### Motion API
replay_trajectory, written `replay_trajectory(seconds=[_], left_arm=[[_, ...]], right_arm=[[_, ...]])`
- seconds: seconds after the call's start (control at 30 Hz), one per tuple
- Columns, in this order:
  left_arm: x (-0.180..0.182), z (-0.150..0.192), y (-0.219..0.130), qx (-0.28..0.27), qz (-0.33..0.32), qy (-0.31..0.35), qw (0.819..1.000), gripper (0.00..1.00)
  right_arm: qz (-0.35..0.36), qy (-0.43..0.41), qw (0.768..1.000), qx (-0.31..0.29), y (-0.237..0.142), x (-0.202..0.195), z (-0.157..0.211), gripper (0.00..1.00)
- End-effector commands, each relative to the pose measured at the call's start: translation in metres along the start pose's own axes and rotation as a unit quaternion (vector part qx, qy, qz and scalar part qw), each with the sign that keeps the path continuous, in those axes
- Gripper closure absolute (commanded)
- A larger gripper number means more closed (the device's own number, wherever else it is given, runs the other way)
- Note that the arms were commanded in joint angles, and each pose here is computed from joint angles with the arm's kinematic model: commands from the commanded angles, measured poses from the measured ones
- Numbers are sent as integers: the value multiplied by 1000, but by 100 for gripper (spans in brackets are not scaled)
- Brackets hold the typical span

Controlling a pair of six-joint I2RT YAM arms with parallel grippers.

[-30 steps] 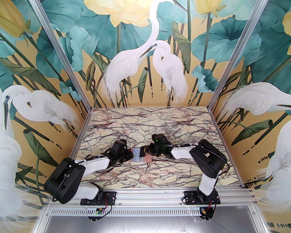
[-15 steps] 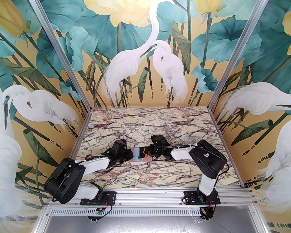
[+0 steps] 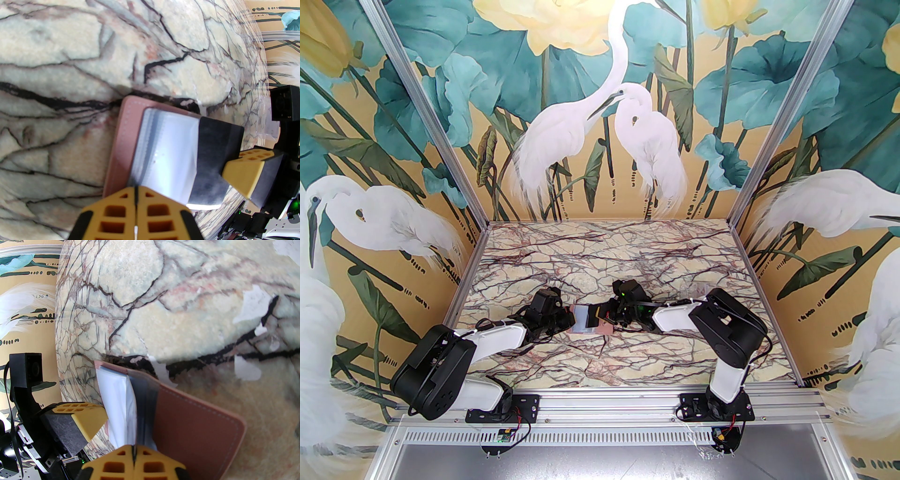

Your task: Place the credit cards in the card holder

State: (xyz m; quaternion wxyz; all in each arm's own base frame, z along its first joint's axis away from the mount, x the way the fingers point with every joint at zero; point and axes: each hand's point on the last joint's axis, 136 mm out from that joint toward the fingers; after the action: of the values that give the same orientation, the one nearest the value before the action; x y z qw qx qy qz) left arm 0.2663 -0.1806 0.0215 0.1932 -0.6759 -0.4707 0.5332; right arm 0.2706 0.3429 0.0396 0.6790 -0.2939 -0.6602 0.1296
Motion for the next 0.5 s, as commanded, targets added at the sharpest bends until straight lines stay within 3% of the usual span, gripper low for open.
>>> replay_trajectory(seconds=[0.0, 0.47], left_arm=[[25, 17, 5, 22, -42, -14, 999, 93], [26, 17, 4, 23, -42, -15, 999, 93]], right_arm=[[34, 18, 999, 25, 3, -24, 16, 100], [37, 9, 999, 33, 2, -27, 18, 100]])
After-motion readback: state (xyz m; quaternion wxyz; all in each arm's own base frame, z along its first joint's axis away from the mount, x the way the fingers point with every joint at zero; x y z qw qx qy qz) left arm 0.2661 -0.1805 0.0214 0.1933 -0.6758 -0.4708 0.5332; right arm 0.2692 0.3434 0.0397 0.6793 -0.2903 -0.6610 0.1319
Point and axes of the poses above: each hand's point on the last joint's axis, 136 mm out from that joint toward the fingers, its own y axis out along the fingers, its own x axis along the line the jaws close on, z = x × y, and after that the axes turned 5 degrees about y, right-handed
